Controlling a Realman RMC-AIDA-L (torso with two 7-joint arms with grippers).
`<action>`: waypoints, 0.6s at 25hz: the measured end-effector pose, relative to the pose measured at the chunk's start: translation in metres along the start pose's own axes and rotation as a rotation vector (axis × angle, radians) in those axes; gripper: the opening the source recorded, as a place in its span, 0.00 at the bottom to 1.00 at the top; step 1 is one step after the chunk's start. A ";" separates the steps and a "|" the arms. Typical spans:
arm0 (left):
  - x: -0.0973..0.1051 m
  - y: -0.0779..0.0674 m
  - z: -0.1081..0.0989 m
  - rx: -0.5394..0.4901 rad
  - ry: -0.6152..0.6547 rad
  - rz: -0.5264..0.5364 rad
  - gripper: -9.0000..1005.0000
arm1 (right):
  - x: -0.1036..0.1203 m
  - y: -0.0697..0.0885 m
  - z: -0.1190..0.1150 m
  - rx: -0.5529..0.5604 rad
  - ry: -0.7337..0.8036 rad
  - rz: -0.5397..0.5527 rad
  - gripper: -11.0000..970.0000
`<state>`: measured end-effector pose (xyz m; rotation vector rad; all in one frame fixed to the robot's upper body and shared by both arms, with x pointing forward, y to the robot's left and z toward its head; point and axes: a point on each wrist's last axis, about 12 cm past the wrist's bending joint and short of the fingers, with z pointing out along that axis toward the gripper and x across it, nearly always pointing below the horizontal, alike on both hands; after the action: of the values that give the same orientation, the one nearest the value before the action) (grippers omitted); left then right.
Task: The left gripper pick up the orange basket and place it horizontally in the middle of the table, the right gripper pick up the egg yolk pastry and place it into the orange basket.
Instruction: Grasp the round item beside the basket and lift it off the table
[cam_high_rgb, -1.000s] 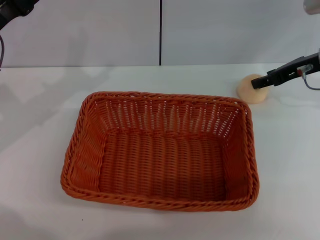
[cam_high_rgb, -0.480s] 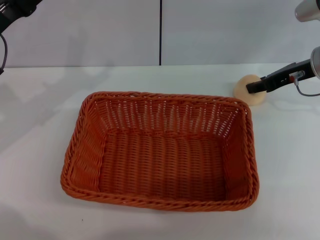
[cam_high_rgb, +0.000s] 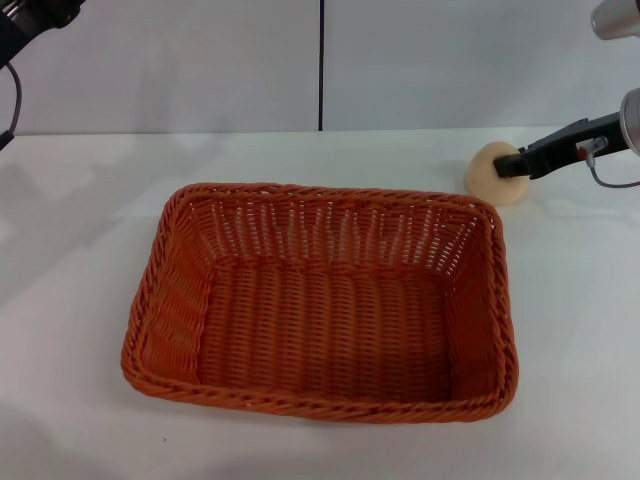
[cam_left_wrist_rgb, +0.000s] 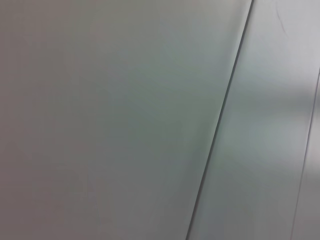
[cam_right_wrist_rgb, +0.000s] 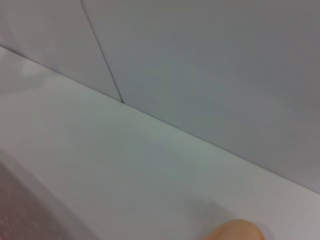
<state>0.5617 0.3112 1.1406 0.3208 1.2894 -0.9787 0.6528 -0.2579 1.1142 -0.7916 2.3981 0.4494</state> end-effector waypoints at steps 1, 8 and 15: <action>0.000 0.000 0.000 0.000 0.000 0.000 0.81 | 0.000 0.000 0.000 0.000 0.000 0.000 0.24; -0.001 0.000 0.002 0.004 0.001 -0.001 0.81 | 0.004 -0.002 -0.012 0.015 -0.075 0.003 0.18; 0.000 0.000 0.002 0.002 0.002 -0.001 0.81 | 0.007 0.002 -0.050 -0.025 -0.264 -0.002 0.12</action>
<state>0.5630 0.3104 1.1414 0.3224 1.2903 -0.9813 0.6266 -0.2833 1.1498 -0.6983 2.1506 0.5479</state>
